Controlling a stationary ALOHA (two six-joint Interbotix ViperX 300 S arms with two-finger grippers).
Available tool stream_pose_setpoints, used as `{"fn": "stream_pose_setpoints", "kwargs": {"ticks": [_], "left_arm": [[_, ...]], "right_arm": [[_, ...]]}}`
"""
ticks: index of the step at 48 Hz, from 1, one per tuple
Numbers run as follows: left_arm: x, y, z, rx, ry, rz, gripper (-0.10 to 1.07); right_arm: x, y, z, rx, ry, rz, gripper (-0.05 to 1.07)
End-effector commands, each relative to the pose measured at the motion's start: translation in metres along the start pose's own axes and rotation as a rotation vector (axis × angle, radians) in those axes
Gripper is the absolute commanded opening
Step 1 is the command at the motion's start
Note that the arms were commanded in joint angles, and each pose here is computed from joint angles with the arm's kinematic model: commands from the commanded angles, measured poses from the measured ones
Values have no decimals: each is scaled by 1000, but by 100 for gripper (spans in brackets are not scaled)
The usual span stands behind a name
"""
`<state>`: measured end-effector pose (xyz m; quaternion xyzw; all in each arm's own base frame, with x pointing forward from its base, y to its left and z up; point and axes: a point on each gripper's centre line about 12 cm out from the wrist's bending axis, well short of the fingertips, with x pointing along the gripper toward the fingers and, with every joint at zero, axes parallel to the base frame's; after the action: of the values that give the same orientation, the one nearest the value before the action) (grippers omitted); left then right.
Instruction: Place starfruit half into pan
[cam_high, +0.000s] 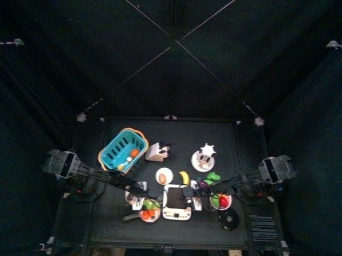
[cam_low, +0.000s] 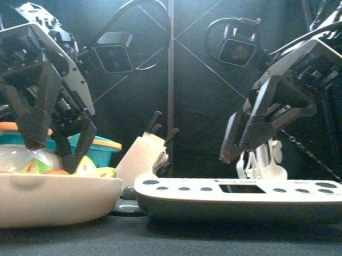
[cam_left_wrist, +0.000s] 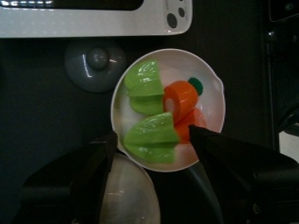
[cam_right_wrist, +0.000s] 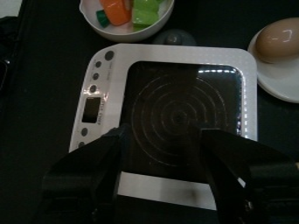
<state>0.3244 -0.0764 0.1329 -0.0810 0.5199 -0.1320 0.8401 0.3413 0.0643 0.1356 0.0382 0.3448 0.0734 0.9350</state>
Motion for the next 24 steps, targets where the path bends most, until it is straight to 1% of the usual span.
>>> {"fn": "stream_pose_setpoints", "kwargs": {"ticks": [1,16,19,24], "left_arm": [[-8,-1,13,16,-45,4,98],[-10,0,14,28,-52,10,98],[-12,0,18,33,-68,14,98],[-23,-4,32,40,-133,16,98]], "right_arm": [[-2,2,10,-2,-32,6,89],[-2,2,11,-1,-33,6,89],[-2,2,10,-2,-32,6,89],[-3,2,10,-2,-30,5,89]]}}
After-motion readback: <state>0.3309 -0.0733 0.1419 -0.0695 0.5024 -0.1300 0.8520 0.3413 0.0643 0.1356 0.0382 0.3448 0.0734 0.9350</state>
